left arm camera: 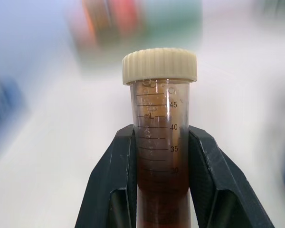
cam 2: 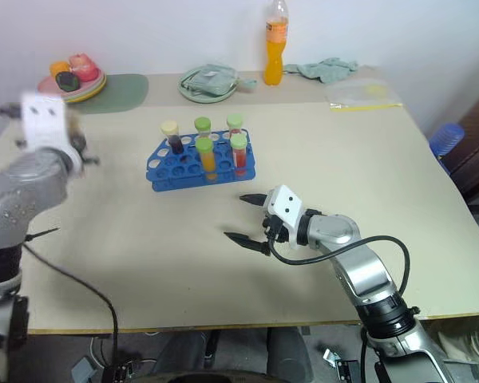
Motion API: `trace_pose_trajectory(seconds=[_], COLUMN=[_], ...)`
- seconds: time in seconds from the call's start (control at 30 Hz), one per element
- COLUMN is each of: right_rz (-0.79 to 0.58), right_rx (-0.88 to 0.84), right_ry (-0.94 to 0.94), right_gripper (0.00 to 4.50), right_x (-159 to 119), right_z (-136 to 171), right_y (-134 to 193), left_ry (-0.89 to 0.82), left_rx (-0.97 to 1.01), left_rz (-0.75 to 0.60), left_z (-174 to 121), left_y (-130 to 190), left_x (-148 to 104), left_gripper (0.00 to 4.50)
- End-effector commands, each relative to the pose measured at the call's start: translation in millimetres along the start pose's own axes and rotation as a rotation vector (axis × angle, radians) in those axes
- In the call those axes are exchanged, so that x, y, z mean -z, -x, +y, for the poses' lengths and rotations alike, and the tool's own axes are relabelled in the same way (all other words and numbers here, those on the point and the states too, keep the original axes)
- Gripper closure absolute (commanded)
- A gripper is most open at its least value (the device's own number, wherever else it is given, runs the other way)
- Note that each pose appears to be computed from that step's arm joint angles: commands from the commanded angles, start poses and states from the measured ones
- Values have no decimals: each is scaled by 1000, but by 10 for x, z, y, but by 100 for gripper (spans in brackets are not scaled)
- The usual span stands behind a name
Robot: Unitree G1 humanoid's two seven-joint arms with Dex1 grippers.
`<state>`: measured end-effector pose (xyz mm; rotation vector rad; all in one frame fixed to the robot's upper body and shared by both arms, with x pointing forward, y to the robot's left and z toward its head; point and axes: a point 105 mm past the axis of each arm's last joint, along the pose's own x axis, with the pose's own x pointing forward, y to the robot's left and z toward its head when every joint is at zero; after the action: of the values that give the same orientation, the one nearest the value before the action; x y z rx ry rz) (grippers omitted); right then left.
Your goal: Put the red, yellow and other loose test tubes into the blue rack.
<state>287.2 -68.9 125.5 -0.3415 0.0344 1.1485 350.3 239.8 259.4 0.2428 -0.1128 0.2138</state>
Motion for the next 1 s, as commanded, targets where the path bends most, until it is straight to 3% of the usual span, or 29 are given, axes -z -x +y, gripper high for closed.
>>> trace_pose_trajectory(seconds=[0.03,0.13,0.3,0.63,1.0], right_rz=[-45,-56,-63,-70,-78], right_rx=[-5,-6,12,57,61], right_ry=[32,26,25,18,9], right_gripper=[0,0,0,0,0], right_x=[-126,-136,-146,-144,-144], right_z=[12,35,18,-3,20], right_y=[-62,-119,-127,-119,-136], left_ry=[-8,-11,-26,76,121], left_rx=[188,256,300,302,293], left_rz=[-320,-348,-343,-294,-361], left_z=[-468,-803,-1100,-1354,-1414], left_y=[232,284,229,42,3], left_x=[-226,46,314,555,610], left_gripper=[342,342,342,342,342])
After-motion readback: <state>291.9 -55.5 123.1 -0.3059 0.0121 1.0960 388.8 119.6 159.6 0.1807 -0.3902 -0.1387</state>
